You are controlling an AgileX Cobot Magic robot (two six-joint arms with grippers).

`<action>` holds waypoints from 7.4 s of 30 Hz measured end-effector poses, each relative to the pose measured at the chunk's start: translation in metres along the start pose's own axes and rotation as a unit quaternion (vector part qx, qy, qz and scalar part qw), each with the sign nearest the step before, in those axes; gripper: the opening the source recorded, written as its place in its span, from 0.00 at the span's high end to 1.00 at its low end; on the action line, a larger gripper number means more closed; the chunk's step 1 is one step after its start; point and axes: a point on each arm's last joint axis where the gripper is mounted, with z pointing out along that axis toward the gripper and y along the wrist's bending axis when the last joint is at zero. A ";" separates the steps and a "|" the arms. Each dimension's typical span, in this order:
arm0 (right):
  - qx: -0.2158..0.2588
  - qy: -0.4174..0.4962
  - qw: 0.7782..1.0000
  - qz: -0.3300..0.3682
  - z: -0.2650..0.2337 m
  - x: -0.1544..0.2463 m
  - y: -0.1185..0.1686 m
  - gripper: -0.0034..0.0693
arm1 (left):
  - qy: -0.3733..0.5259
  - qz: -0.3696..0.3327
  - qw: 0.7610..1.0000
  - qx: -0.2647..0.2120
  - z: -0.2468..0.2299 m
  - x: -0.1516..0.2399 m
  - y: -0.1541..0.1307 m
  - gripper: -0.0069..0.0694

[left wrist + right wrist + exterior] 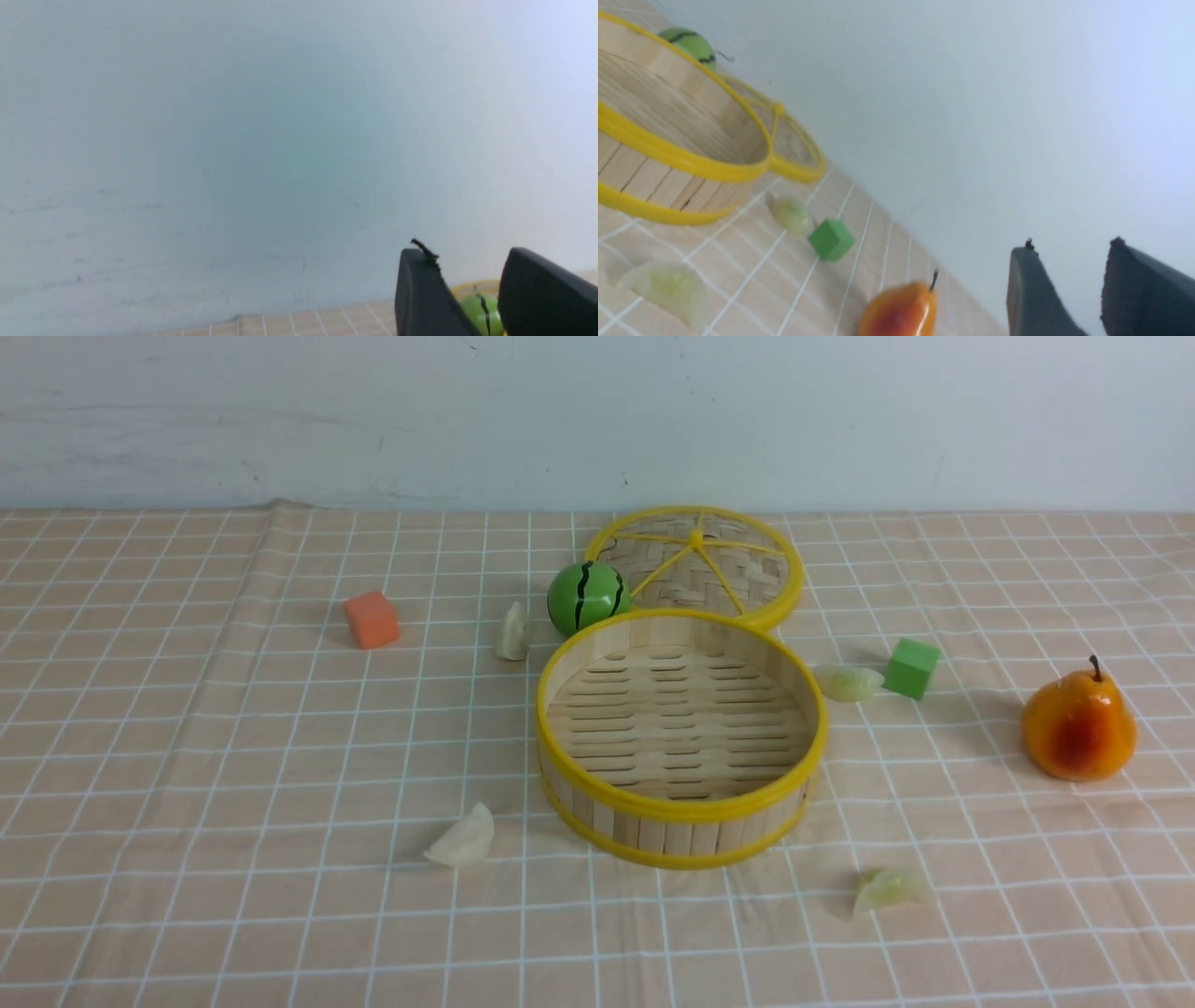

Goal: Put the dumplings into the steamer on the table with the brown tablecloth.
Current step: 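Reach for and grasp a dumpling on the table with the left gripper, then place the dumpling into the bamboo steamer basket with the left gripper, then reach for and grasp a dumpling on the table with the left gripper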

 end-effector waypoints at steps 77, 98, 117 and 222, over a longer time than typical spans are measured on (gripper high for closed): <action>-0.163 0.391 0.832 0.359 0.105 -0.002 -0.023 0.96 | 0.370 -0.280 0.878 -0.119 0.125 -0.036 0.011 0.93; -0.386 0.395 0.719 0.421 0.171 -0.019 0.019 0.96 | 0.610 -0.301 0.704 0.203 0.273 0.013 -0.064 0.93; -0.422 0.350 0.739 0.392 0.173 -0.025 0.021 0.95 | 0.607 -0.029 0.788 0.097 0.428 0.147 -0.110 0.52; -0.449 0.350 0.694 0.440 0.175 -0.028 0.029 0.88 | 0.701 0.077 0.700 0.108 0.265 0.177 -0.148 0.52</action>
